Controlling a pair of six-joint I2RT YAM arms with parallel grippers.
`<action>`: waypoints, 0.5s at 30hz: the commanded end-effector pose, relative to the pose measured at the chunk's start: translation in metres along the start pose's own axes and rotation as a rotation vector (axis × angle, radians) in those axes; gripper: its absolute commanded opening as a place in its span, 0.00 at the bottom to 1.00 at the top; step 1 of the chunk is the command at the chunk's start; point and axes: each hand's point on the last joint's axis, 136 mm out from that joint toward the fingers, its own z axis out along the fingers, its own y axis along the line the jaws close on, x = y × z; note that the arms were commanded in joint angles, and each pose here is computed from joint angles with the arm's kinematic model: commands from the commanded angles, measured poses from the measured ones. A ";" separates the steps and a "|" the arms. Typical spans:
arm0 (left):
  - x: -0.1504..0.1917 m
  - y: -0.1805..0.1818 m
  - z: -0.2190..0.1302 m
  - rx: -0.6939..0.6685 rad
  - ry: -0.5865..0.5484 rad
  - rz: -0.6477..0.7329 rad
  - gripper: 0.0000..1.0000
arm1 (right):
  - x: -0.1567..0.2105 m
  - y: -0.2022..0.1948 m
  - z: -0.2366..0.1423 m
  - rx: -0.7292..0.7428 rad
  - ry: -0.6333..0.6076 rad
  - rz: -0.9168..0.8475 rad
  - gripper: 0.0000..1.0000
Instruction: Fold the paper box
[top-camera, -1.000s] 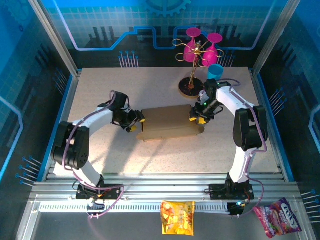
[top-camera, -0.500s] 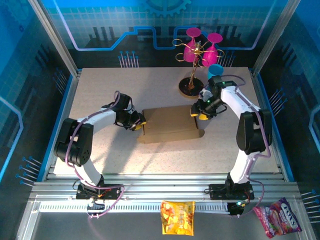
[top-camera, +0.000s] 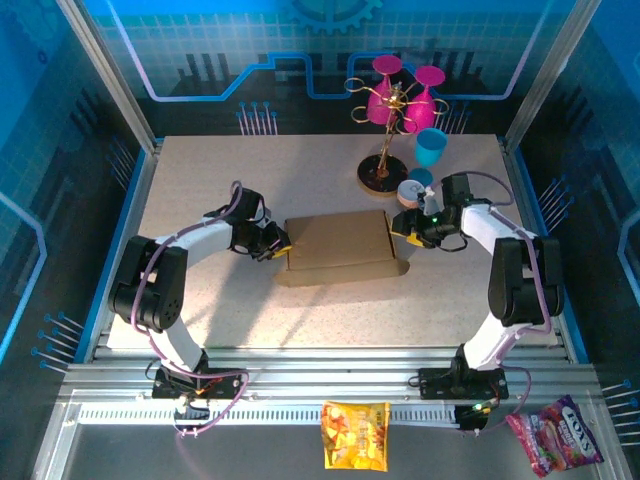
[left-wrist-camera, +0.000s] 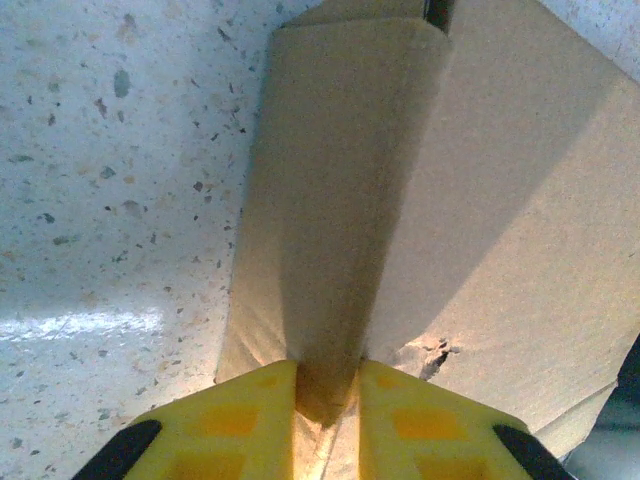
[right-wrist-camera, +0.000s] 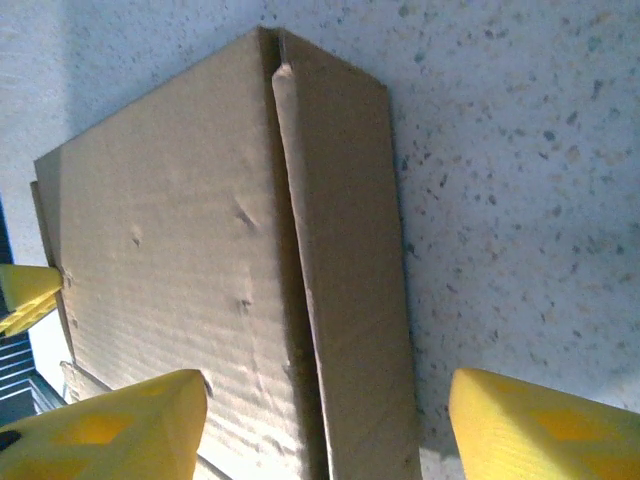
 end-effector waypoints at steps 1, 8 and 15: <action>0.016 0.040 0.007 -0.152 0.041 -0.012 0.18 | -0.016 0.010 0.010 -0.127 -0.033 -0.033 0.68; 0.021 0.051 0.007 -0.187 0.046 -0.007 0.14 | -0.002 0.010 0.032 -0.215 0.106 0.034 0.71; 0.025 0.063 0.007 -0.225 0.045 -0.021 0.13 | 0.014 0.028 0.040 -0.309 0.178 0.039 0.71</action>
